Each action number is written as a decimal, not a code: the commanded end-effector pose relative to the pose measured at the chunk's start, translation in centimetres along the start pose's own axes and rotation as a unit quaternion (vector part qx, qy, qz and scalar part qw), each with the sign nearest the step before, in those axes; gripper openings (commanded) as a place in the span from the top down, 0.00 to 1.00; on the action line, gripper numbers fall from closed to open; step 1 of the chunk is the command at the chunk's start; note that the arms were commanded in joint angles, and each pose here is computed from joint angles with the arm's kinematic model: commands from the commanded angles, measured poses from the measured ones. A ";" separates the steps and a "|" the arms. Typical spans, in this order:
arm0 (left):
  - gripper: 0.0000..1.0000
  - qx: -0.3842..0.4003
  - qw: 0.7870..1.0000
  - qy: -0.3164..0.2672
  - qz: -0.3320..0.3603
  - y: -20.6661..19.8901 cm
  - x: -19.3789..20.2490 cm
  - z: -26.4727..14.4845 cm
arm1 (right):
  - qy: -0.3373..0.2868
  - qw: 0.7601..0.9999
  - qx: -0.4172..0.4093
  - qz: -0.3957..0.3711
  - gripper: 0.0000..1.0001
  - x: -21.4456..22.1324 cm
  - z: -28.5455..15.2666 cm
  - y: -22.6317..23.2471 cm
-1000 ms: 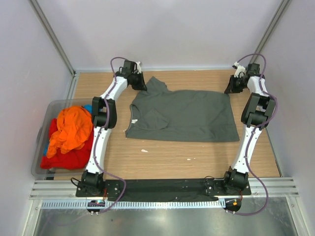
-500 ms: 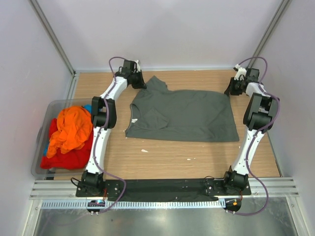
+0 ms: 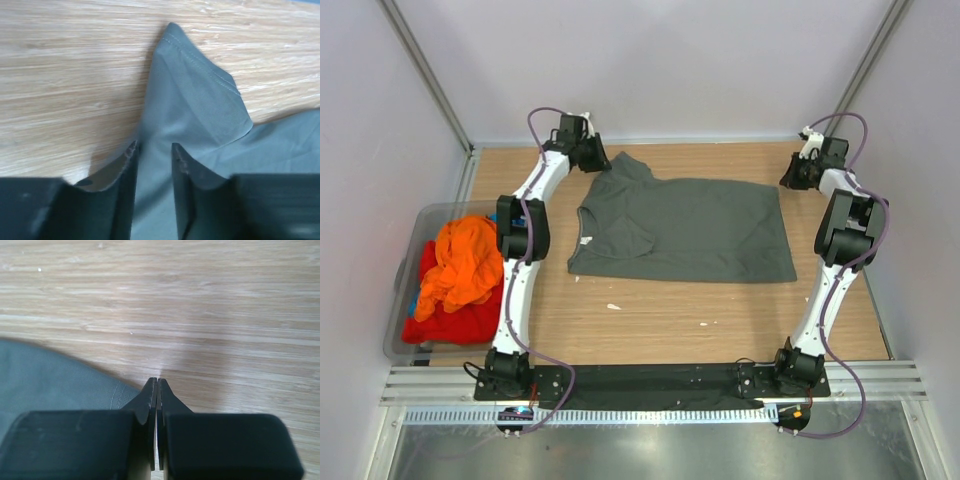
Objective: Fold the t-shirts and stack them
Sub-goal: Fold the tshirt
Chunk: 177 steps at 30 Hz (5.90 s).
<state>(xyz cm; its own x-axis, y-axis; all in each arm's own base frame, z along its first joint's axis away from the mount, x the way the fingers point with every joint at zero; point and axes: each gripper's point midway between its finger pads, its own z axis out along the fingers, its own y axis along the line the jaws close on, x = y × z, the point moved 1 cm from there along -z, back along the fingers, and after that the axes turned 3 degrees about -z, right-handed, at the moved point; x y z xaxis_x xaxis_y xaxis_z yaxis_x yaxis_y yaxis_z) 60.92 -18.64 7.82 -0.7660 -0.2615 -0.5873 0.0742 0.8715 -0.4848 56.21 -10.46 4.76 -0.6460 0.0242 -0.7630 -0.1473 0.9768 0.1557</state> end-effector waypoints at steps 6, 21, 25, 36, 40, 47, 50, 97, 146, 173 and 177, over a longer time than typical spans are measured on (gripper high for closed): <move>0.48 -0.018 0.999 -0.033 0.028 -1.4 -2.9 -4.7 | -0.029 0.997 0.058 0.043 0.84 -5.4 -2.3 -0.7; 0.51 -0.131 0.990 0.049 0.009 -0.5 3.3 -15.1 | -0.012 1.000 -0.012 0.018 0.57 -6.3 -6.2 18.6; 0.52 -0.153 0.986 0.071 0.002 0.9 5.3 -15.1 | -0.020 0.988 -0.145 -0.040 0.55 -4.9 -5.3 29.4; 0.62 -0.198 0.970 0.139 -0.026 4.3 8.5 -10.3 | 0.051 0.941 -0.279 -0.185 0.58 0.9 -1.3 41.4; 0.62 -0.215 0.965 0.147 -0.034 5.3 9.0 -9.8 | 0.061 0.926 -0.303 -0.215 0.57 2.6 -0.6 43.0; 0.62 -0.235 0.960 0.145 -0.051 6.8 9.0 -9.5 | 0.063 0.908 -0.333 -0.245 0.59 4.0 -0.1 45.8; 0.62 -0.237 0.959 0.149 -0.055 7.0 9.3 -9.3 | 0.059 0.905 -0.334 -0.258 0.58 4.5 0.1 46.6; 0.62 -0.251 0.949 0.176 -0.070 7.9 10.9 -8.6 | -0.110 0.864 -0.243 -0.426 0.99 1.6 -1.7 51.4; 0.39 0.026 0.998 0.052 -0.020 1.3 1.7 0.4 | 0.084 0.994 -0.057 0.041 0.51 -3.5 -4.1 7.9; 0.41 0.004 1.000 0.021 0.015 1.8 0.1 -0.2 | 0.097 0.994 -0.041 -0.013 0.60 -0.8 -0.7 1.7; 0.41 -0.001 1.000 -0.002 0.026 1.3 -1.3 -1.1 | 0.098 0.994 -0.047 -0.020 0.56 -0.6 -0.5 1.8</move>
<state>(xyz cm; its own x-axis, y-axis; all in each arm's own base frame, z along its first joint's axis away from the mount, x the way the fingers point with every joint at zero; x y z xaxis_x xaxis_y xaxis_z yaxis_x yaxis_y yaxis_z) 60.48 -17.57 5.08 -0.8147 -0.2225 -0.5355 0.0883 0.8651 -0.4937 54.64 -8.26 4.03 -0.8163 -0.0297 -0.5768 -0.2041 0.9491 0.2400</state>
